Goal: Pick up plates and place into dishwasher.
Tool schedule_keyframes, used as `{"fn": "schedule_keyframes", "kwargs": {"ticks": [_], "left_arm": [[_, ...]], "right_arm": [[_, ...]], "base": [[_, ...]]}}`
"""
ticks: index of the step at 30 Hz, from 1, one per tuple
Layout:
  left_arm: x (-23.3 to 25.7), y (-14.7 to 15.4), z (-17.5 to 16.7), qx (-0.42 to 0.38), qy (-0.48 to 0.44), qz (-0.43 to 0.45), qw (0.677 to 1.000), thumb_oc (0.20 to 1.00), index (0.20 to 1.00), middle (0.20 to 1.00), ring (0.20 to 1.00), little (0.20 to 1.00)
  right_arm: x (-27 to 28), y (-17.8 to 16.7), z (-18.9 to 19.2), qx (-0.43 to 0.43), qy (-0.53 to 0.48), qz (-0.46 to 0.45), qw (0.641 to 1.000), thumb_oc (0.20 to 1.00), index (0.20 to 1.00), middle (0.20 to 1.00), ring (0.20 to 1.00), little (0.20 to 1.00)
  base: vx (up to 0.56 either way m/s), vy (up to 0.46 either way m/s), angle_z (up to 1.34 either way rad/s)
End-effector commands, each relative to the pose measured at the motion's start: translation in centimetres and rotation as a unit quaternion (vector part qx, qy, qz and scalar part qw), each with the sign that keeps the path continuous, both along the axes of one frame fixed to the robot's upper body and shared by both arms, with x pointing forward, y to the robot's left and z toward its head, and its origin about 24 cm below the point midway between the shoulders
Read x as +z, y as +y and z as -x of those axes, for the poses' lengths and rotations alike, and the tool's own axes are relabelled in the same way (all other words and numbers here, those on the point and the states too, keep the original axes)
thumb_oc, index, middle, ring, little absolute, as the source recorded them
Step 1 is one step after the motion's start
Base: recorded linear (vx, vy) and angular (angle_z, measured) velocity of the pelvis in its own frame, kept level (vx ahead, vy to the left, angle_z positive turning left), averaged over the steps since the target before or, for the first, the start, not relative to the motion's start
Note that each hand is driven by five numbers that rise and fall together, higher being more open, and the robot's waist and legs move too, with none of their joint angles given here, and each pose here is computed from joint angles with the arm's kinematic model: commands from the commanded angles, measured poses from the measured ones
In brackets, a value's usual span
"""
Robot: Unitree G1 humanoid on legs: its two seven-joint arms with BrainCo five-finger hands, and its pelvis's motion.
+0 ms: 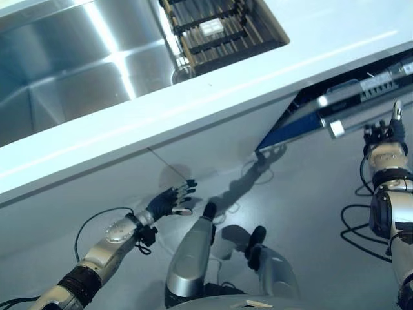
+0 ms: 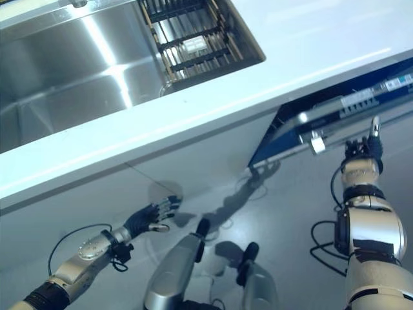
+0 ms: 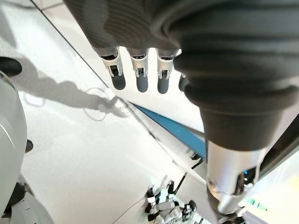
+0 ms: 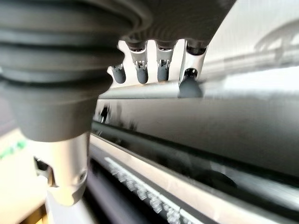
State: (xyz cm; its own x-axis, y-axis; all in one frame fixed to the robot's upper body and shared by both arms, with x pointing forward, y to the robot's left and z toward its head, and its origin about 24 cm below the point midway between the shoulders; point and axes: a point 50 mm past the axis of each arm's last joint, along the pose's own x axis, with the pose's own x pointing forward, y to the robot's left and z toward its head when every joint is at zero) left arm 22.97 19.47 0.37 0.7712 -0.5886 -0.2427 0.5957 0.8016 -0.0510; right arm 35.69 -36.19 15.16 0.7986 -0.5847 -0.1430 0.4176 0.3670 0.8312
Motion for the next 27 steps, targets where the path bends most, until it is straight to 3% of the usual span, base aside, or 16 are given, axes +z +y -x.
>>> {"fn": "schedule_keyframes", "kwargs": {"ticks": [1,11,21,27], "left_arm": [[0.3,0.5,1.5,-0.016,-0.010,-0.009,1.000,1.000,1.000,1.000,1.000,1.000],[-0.9,1.4,3.0,0.002,0.008,-0.005,1.000,1.000,1.000,1.000,1.000,1.000],[-1.3,1.7,3.7,0.020,0.003,-0.002,1.000,1.000,1.000,1.000,1.000,1.000],[-1.6,2.1,3.9,0.090,-0.013,0.026,0.996,1.000,1.000,1.000,1.000,1.000]], "right_arm": [[4.2,1.7,-1.5,0.026,-0.095,0.050,0.994,1.000,1.000,1.000,1.000,1.000],[5.4,3.0,-1.9,0.059,-0.124,0.075,0.988,1.000,1.000,1.000,1.000,1.000],[1.4,1.6,-0.1,0.052,-0.088,0.071,0.992,1.000,1.000,1.000,1.000,1.000],[-3.2,4.0,1.6,0.088,-0.034,0.184,0.978,1.000,1.000,1.000,1.000,1.000]], "base": [[0.07,0.014,0.10],[0.06,0.036,0.07],[0.02,0.018,0.00],[-0.01,0.049,-0.10]]}}
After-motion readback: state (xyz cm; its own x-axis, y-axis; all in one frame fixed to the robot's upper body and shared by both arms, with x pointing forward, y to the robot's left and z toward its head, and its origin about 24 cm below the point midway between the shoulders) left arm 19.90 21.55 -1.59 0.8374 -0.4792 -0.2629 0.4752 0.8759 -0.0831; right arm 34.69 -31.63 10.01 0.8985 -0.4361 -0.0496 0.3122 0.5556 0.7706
